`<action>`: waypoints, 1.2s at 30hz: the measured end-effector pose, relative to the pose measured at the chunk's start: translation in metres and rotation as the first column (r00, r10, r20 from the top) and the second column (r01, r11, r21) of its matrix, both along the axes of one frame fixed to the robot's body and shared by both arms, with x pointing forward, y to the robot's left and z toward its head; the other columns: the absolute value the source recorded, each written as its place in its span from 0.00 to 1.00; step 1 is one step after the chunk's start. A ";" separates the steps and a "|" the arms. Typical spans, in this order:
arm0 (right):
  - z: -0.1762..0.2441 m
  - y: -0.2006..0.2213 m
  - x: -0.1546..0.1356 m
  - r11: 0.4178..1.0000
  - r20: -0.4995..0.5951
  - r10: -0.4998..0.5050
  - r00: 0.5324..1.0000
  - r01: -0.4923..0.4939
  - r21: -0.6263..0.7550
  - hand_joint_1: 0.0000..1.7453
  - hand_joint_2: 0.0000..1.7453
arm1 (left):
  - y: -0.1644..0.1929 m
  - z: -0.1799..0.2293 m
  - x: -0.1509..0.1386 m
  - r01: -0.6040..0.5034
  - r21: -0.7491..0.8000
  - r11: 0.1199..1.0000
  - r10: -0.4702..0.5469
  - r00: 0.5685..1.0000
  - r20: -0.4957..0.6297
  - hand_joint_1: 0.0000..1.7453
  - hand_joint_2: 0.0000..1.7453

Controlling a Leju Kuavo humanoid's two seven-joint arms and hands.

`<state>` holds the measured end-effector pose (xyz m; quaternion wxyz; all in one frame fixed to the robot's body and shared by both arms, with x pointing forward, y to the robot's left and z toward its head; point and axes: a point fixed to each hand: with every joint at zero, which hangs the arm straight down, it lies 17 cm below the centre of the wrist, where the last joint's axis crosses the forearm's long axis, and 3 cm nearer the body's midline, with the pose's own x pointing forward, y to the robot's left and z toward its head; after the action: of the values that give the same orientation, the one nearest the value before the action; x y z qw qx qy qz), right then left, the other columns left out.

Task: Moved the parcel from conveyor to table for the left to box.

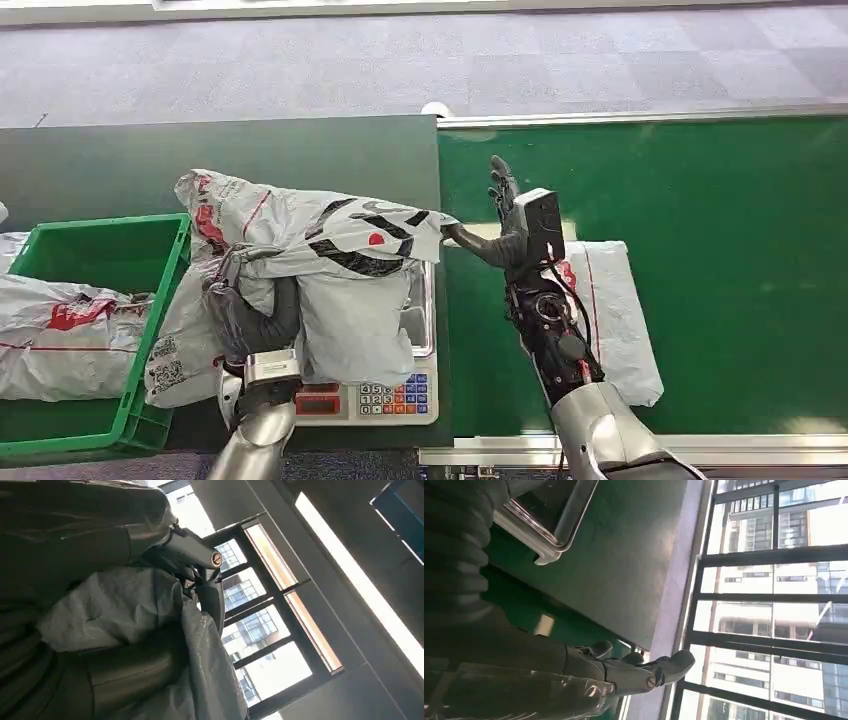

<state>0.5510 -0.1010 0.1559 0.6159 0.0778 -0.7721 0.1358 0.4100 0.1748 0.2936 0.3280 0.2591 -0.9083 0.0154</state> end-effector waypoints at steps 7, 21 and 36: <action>-0.007 0.003 -0.005 1.000 -0.012 0.007 1.000 -0.007 -0.002 0.00 1.00 | 0.017 0.027 -0.014 -0.140 0.149 0.979 0.128 0.988 0.091 1.00 1.00; -0.036 -0.017 -0.020 0.999 -0.049 -0.018 0.999 0.016 -0.028 0.00 1.00 | 0.135 0.050 -0.040 -0.529 0.261 0.808 0.497 0.849 0.180 1.00 1.00; -0.055 -0.026 -0.035 0.999 -0.076 0.030 0.997 -0.033 -0.038 0.00 1.00 | 0.212 0.063 -0.069 -0.696 0.161 0.700 0.670 0.718 0.188 1.00 1.00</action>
<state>0.5160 -0.1270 0.1014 0.6439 0.0826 -0.7441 0.1575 0.3407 0.3869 0.3562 0.2150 0.6107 -0.7604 0.0504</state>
